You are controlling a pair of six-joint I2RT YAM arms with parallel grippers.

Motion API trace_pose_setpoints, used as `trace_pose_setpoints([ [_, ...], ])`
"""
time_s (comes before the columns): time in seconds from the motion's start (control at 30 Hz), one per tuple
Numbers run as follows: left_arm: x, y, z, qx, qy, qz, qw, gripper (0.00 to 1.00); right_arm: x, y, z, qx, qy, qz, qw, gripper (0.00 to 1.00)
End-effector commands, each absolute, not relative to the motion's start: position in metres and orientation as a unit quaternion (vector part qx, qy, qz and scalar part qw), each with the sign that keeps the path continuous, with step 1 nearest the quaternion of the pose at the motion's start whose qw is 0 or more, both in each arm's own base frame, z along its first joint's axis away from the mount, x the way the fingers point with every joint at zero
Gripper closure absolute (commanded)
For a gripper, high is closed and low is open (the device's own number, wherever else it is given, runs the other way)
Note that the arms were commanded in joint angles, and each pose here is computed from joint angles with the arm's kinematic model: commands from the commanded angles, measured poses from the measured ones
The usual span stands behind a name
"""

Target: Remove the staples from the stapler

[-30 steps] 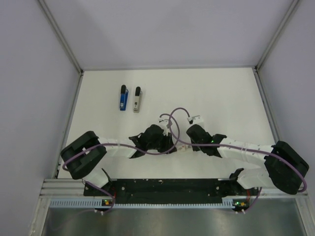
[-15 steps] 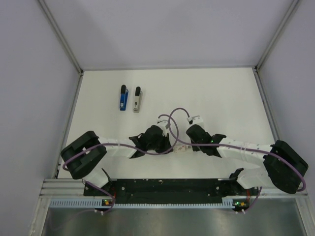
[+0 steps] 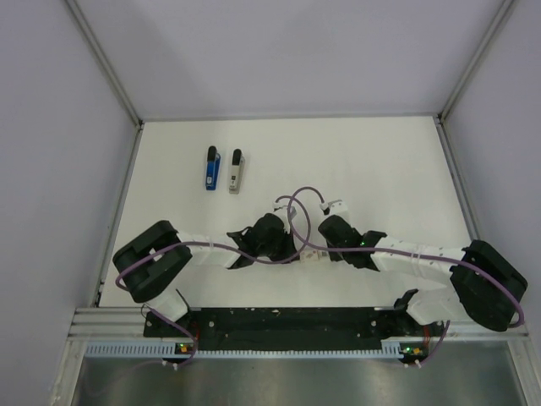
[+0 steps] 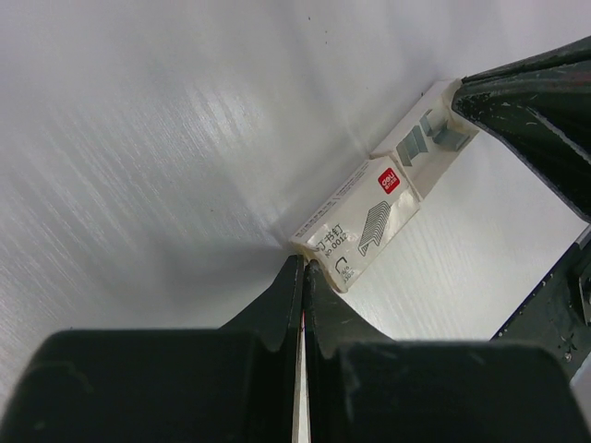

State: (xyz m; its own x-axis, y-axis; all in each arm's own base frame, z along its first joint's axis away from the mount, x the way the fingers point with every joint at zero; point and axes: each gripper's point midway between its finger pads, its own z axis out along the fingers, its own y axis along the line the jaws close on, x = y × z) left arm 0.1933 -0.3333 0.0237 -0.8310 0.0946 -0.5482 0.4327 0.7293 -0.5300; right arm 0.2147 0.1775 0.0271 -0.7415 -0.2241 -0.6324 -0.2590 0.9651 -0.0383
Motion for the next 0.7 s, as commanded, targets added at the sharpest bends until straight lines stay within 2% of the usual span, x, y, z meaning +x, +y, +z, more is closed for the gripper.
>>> trace_pose_setpoints([
  [0.0, 0.199, -0.343, 0.032, 0.154, 0.889, -0.345, 0.259, 0.99, 0.227, 0.197, 0.046, -0.113, 0.923, 0.052, 0.364, 1.00],
  [0.67, 0.198, -0.342, 0.027, 0.152, 0.890, -0.341, 0.261, 0.99, 0.216, 0.203, 0.047, -0.120, 0.923, 0.065, 0.359, 1.00],
])
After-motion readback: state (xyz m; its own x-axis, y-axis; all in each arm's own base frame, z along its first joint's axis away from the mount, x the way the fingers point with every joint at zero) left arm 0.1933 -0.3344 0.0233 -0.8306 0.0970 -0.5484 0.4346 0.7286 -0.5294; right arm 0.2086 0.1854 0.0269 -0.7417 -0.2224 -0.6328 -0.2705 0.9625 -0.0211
